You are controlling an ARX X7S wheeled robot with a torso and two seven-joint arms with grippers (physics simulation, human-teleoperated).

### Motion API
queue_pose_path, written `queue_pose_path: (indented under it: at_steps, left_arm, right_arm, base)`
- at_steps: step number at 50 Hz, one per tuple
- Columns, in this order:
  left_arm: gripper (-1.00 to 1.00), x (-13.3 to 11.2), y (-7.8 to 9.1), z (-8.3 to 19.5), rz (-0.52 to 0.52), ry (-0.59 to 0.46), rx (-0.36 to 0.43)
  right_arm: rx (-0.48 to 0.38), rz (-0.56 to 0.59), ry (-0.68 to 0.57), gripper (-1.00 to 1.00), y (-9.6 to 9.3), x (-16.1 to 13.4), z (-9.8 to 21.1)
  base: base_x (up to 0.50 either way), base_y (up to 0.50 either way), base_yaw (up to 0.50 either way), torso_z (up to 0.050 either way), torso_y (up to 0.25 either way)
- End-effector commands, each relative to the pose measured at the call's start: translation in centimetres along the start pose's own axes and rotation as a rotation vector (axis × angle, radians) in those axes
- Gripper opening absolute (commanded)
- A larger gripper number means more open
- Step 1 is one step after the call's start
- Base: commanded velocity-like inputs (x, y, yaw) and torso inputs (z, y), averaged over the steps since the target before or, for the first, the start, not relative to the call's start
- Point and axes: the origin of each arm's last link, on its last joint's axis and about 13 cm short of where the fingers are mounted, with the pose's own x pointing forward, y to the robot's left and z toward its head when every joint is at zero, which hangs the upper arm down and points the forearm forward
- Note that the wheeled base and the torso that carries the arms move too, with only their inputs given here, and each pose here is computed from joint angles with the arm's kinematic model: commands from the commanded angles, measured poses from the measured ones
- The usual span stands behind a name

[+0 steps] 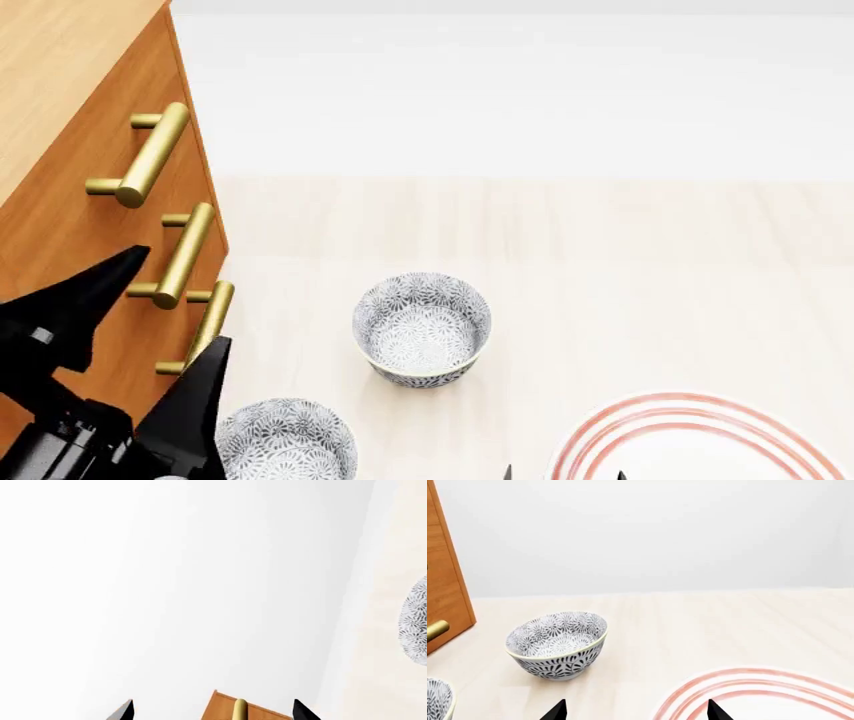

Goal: Open the top drawer of the cabinet.

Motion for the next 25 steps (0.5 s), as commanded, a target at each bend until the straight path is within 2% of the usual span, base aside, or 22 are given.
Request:
queue_pose_path:
  at_steps: [1,8,12,25]
  left_arm:
    - [1.0,0.5,-0.2,-0.5,-0.023,0.0,0.071]
    - [1.0,2.3,-0.2,-0.9,-0.016,0.023,0.062]
    - [1.0,3.2,-0.4,-1.5,-0.016,0.051,0.105]
    - [1.0,6.0,-0.8,-2.8,-0.032,0.113,0.114]
  right_arm:
    - [-0.001,0.002,0.001,1.0,0.0,0.0,0.0]
    - [0.003,0.001,-0.003,1.0,0.0,0.0,0.0]
    - [0.004,0.002,-0.003,1.0,0.0,0.0,-0.1]
    - [0.005,-0.005,-0.005,1.0,0.0,0.0,0.0]
  base:
    - [0.0,0.0,0.0,0.0,0.0]
    - [0.0,0.0,0.0,0.0,0.0]
    - [0.0,0.0,0.0,0.0,0.0]
    - [0.0,0.0,0.0,0.0,0.0]
